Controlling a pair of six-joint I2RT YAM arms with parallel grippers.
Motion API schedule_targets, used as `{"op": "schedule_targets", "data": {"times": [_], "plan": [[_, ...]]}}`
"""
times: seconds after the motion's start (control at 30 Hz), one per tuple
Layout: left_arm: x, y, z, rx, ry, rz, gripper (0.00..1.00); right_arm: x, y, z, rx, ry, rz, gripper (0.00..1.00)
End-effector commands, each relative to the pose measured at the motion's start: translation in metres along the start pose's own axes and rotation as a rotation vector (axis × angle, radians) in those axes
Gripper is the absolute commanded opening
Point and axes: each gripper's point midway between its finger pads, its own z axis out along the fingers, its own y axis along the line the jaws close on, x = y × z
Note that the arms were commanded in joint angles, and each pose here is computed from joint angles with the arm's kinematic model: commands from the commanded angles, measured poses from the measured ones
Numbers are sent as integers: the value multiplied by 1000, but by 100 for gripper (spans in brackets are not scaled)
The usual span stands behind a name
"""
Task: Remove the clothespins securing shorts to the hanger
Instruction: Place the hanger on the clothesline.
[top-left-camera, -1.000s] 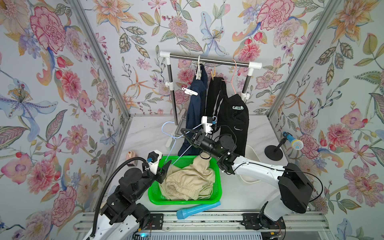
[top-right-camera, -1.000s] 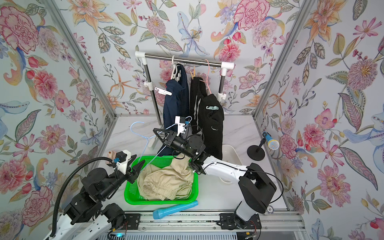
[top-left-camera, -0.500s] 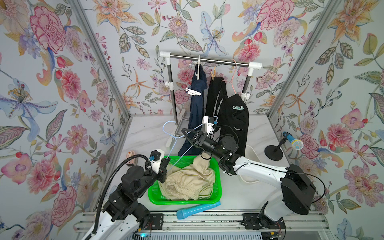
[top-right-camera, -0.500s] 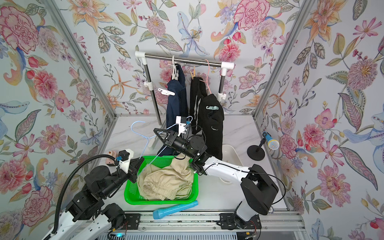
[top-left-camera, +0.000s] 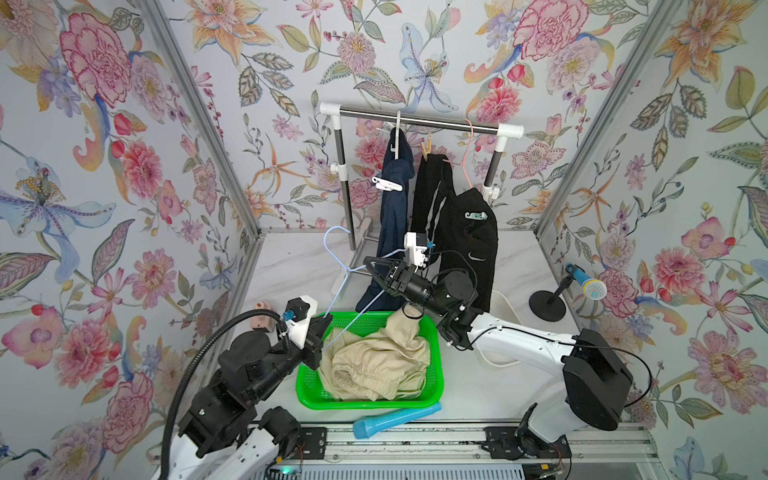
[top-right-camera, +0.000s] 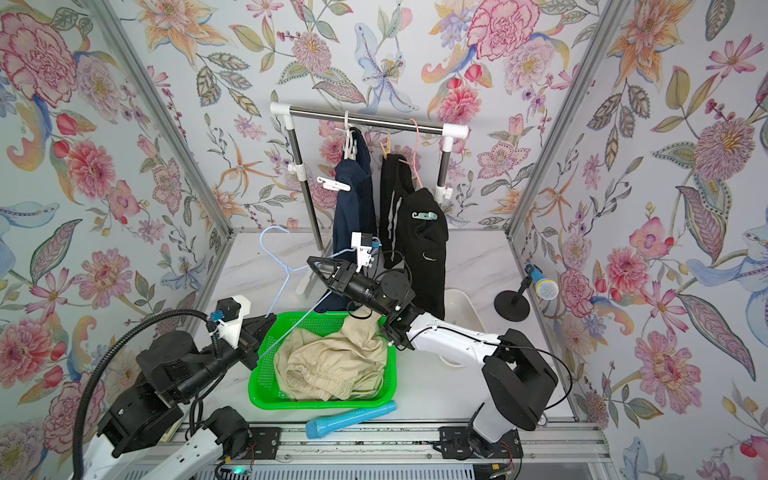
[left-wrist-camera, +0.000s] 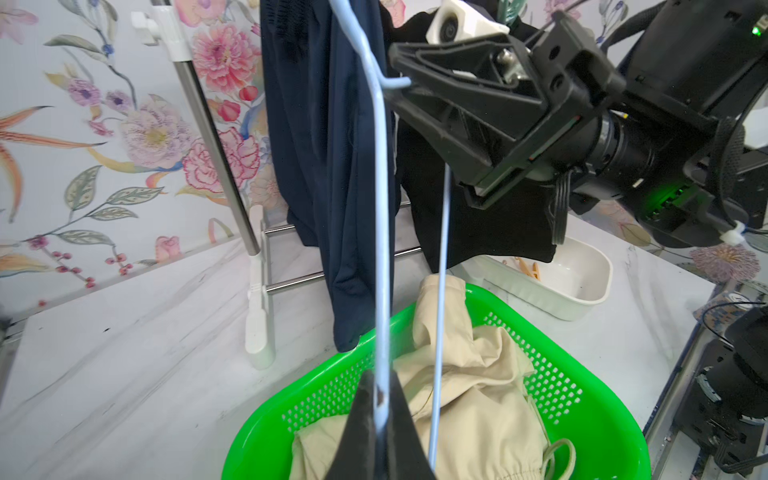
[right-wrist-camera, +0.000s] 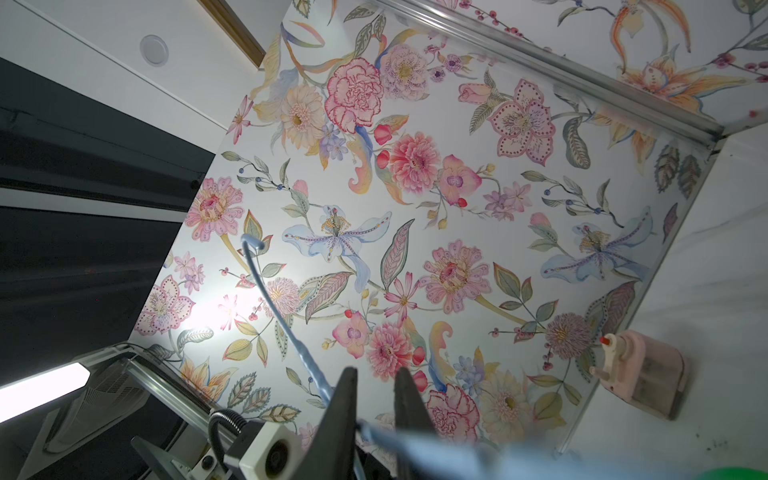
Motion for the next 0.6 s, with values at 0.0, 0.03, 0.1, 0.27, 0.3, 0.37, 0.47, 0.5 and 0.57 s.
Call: {"op": "schedule_targets", "data": {"times": [0.0,0.03,0.1,0.27,0.3,0.37,0.47,0.5,0.57], "plan": [[-31,23,-29,-132,-58,-35,0,3,-15,-7,90,47,-62,32],[-32,26,-33,-151,-49,-37,0,2,-15,-8,99,49,-73,36],[-32,31,-38,-180,-21,-49,0,0,-14,-12,125,54,-101,42],[-33,37,-46,-215,36,-27,0,-5,-9,-30,202,59,-189,48],[-37,37,-49,-214,25,-15,0,-7,-7,-36,226,56,-215,48],[-45,44,-56,-254,0,-23,0,-11,-6,-48,279,48,-265,50],[-56,55,-68,-321,-29,-28,0,-19,-1,-71,373,21,-351,51],[-61,58,-73,-339,-50,-28,0,-23,1,-81,408,6,-380,52],[-68,69,-83,-402,-78,-56,0,-28,4,-99,471,-15,-429,53]]}}
